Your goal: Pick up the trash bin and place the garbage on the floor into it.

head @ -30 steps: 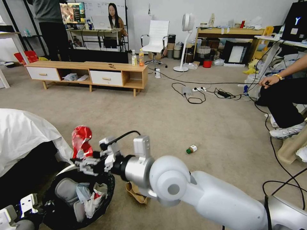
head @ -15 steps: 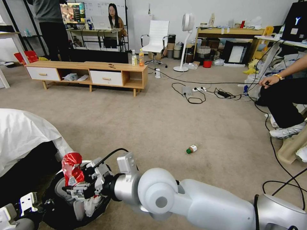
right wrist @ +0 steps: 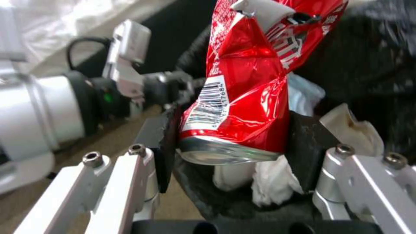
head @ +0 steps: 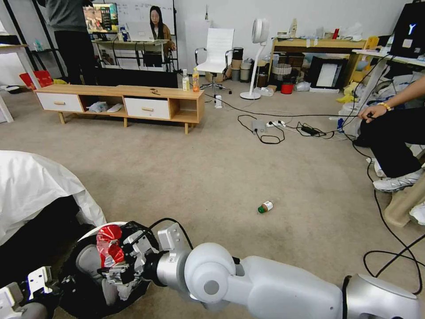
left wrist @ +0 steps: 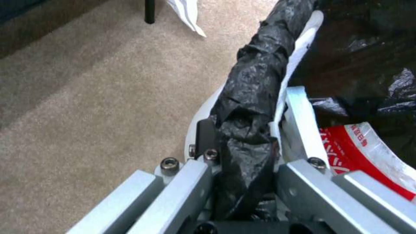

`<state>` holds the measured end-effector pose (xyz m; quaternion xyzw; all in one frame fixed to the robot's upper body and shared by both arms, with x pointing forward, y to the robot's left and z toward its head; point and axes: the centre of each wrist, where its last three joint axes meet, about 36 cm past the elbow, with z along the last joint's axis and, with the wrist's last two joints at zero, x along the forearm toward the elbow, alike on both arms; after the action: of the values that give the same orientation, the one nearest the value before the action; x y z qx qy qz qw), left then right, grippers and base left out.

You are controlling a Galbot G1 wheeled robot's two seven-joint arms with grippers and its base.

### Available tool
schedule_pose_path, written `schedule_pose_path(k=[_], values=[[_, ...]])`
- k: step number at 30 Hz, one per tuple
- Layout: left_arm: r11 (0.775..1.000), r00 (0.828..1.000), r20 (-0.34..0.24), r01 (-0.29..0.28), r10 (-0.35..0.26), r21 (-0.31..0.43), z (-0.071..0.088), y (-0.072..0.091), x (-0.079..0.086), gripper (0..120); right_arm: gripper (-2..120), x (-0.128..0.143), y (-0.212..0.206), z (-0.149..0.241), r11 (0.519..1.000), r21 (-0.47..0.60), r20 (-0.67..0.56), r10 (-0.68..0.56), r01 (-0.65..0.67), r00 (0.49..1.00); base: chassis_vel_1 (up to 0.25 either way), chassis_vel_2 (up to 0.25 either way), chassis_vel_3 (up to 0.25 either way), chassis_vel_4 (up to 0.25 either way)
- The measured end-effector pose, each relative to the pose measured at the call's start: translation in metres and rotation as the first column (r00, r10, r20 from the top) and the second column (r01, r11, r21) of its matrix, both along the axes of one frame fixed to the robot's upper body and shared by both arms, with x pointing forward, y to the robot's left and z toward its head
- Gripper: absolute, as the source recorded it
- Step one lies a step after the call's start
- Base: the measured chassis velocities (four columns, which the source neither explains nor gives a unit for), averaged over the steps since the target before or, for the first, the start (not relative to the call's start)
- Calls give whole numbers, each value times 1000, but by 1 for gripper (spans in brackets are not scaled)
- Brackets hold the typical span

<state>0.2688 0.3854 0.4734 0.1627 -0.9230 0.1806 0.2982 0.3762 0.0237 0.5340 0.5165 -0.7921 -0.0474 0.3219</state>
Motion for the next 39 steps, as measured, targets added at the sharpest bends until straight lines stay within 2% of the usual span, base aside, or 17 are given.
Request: schedule_pose_path(k=[20, 22, 24, 25, 27, 30, 31, 32, 39], values=[[1000, 1000, -2, 1, -1, -1, 0, 0, -1, 1, 51, -3, -2, -36, 996, -76, 2, -41, 41, 999, 0, 0, 0, 0], [1000, 1000, -2, 0, 0, -2, 0, -1, -1, 1, 54, -2, -1, -37, 996, -76, 3, -41, 41, 999, 0, 0, 0, 0], [1000, 1000, -3, 1, -1, -7, -1, -2, -1, 1, 69, 2, 0, -40, 996, -80, 2, -48, 48, 999, 0, 0, 0, 0], [1000, 1000, -3, 1, -1, -7, -1, -2, -1, 1, 69, 2, 0, -40, 996, -80, 2, -48, 48, 999, 0, 0, 0, 0], [1000, 1000, -3, 2, -2, -8, -2, -2, -1, 1, 79, 4, 0, -42, 995, -80, 0, -54, 54, 999, 0, 0, 0, 0], [1000, 1000, -5, 1, -1, -9, -2, -2, -1, 1, 84, 4, -1, -42, 995, -78, -1, -56, 56, 998, 0, 0, 0, 0], [1000, 1000, -5, 0, 0, -10, -3, -2, 0, 1, 92, 5, -1, -41, 995, -76, -1, -58, 57, 998, 0, 0, 0, 0], [1000, 1000, -5, 0, 0, -11, -4, -2, 0, 1, 95, 6, -1, -41, 995, -74, 0, -59, 59, 998, 0, 0, 0, 0], [1000, 1000, -9, -2, 2, -14, -6, -1, 1, 1, 100, 10, -4, -34, 996, -54, 11, -72, 73, 997, 0, 0, 0, 0]])
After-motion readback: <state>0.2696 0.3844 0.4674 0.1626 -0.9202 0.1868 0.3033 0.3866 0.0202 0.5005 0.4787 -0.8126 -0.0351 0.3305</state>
